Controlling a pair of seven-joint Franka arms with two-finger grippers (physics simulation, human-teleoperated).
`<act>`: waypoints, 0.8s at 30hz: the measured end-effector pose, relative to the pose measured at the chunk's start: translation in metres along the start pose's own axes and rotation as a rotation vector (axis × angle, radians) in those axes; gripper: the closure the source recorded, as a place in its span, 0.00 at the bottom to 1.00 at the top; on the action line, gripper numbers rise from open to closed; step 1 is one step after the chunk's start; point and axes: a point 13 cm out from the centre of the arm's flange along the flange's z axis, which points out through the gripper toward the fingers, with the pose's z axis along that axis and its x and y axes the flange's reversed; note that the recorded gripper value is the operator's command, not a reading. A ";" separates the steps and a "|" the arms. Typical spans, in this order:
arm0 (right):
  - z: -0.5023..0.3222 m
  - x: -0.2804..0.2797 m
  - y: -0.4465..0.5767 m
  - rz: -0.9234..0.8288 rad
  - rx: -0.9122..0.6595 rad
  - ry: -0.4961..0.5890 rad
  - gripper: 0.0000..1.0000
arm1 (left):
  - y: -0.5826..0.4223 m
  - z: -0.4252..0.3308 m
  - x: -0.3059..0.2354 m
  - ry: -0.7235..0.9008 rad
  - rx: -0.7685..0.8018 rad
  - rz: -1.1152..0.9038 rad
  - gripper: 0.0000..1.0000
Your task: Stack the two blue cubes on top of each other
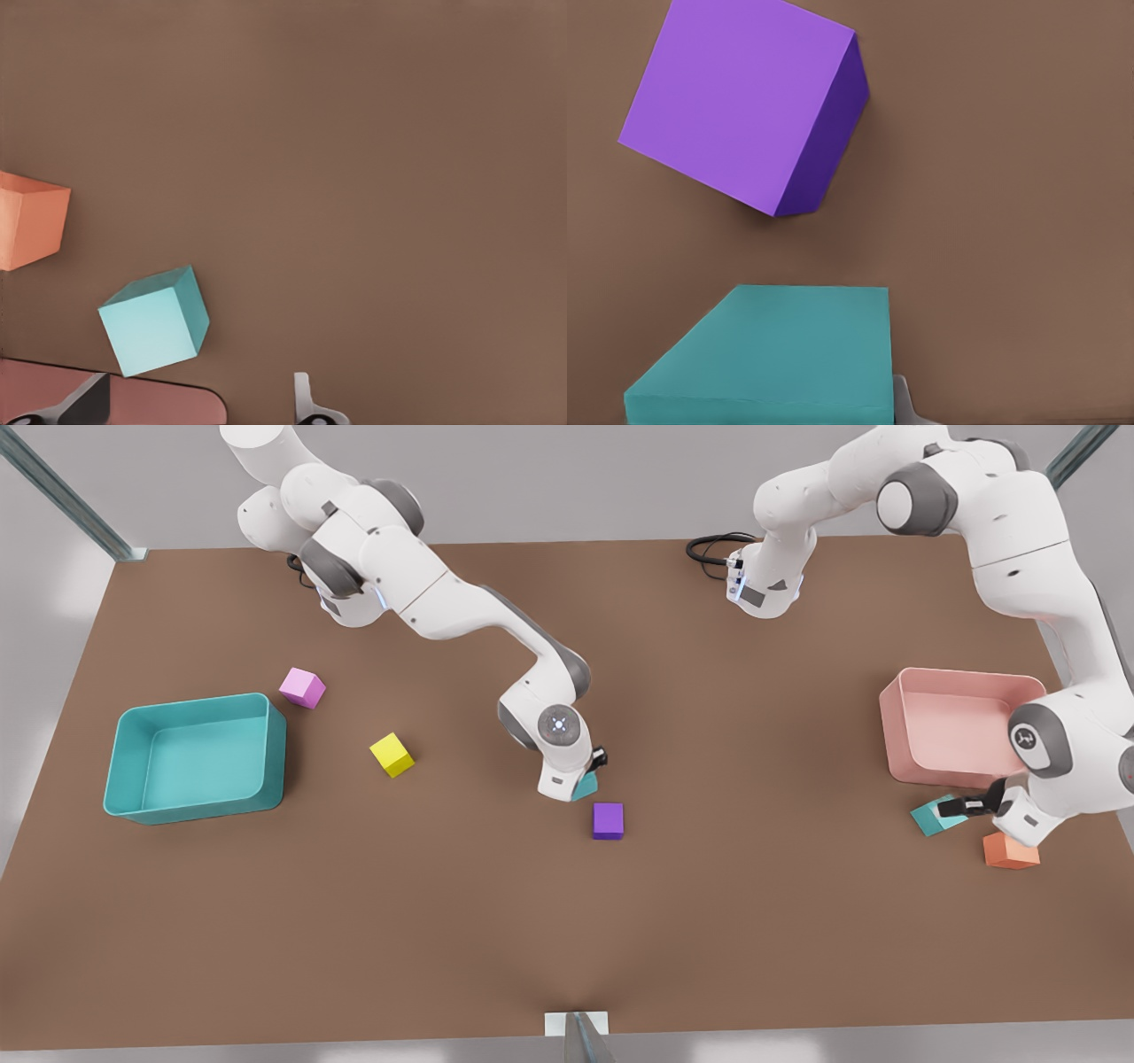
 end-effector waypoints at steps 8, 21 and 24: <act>0.021 0.006 -0.004 0.129 0.010 0.021 0.00 | 0.078 0.061 0.000 -0.041 -0.006 0.017 0.00; 0.025 -0.001 -0.005 0.214 -0.034 0.018 0.00 | 0.063 0.074 0.010 -0.046 0.041 -0.205 0.00; 0.010 -0.005 -0.004 0.219 -0.042 0.008 0.00 | 0.045 0.080 0.004 -0.038 0.037 -0.221 0.00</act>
